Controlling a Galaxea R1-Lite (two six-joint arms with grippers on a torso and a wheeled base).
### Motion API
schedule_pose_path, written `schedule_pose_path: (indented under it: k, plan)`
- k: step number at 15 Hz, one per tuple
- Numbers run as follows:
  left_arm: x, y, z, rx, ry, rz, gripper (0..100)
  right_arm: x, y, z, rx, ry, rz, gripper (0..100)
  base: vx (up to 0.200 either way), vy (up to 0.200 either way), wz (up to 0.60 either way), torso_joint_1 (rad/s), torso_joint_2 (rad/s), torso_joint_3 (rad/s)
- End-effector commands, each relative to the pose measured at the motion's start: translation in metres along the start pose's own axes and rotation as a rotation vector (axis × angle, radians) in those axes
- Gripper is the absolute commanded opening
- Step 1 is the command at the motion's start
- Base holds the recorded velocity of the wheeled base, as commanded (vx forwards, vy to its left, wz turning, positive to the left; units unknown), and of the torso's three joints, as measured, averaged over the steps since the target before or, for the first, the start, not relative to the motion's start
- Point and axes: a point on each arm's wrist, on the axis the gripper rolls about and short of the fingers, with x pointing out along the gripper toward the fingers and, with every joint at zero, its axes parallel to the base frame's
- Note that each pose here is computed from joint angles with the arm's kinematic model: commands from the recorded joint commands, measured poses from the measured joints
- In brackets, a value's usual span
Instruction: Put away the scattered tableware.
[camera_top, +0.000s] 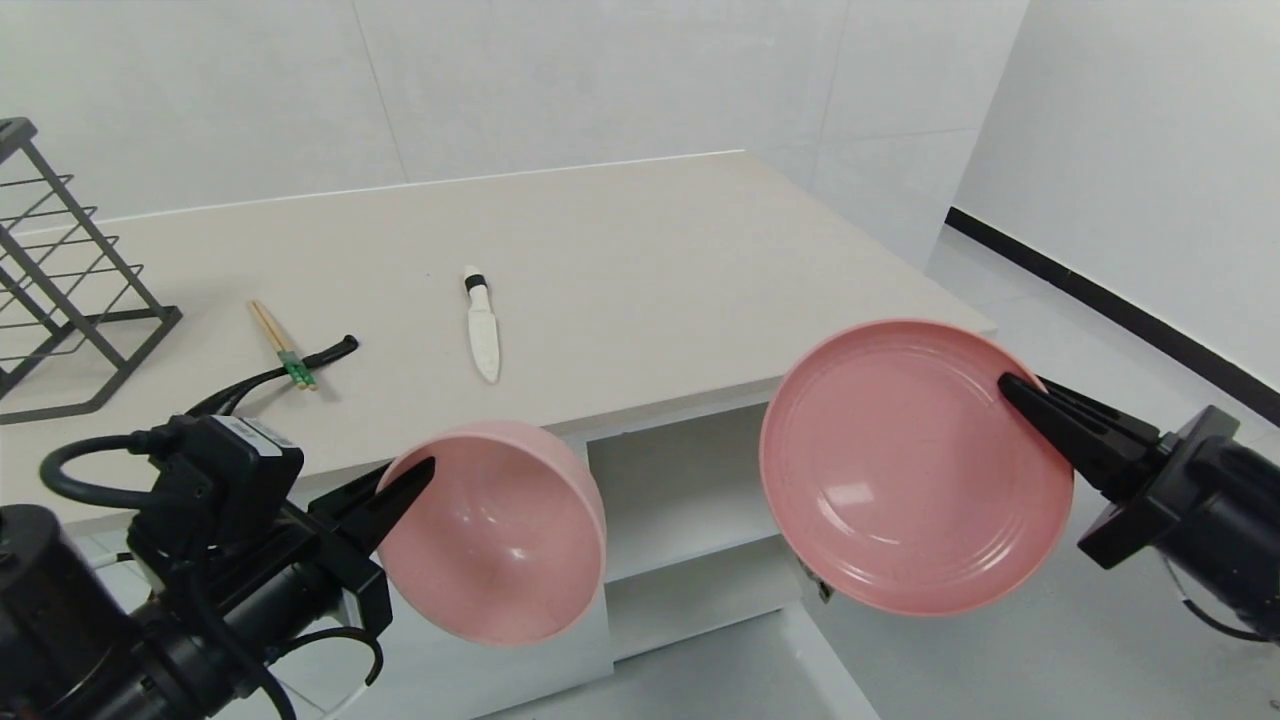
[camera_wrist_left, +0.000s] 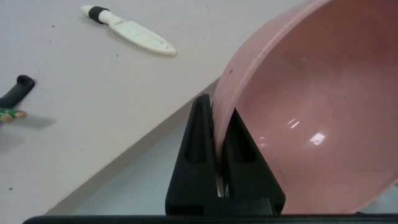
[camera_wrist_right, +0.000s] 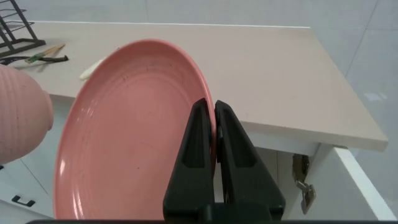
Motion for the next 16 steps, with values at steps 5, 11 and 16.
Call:
schedule_pose_path:
  k: [5,11,16]
  plan:
    - [-0.004,-0.008,-0.003,0.006,0.012,-0.052,0,0.0,0.0,0.0,0.001,0.001,0.001,0,0.0,0.0,0.0,-0.226,0.43,0.203]
    - [-0.004,-0.009,-0.006,0.007,0.024,-0.054,0,0.0,0.0,-0.001,0.002,0.005,0.001,0,0.0,0.0,0.0,-0.25,0.4,0.167]
    - [-0.004,-0.012,-0.007,0.011,0.031,-0.071,0,0.0,0.0,-0.001,0.0,0.005,0.001,0,0.0,0.0,0.0,-0.227,0.32,0.124]
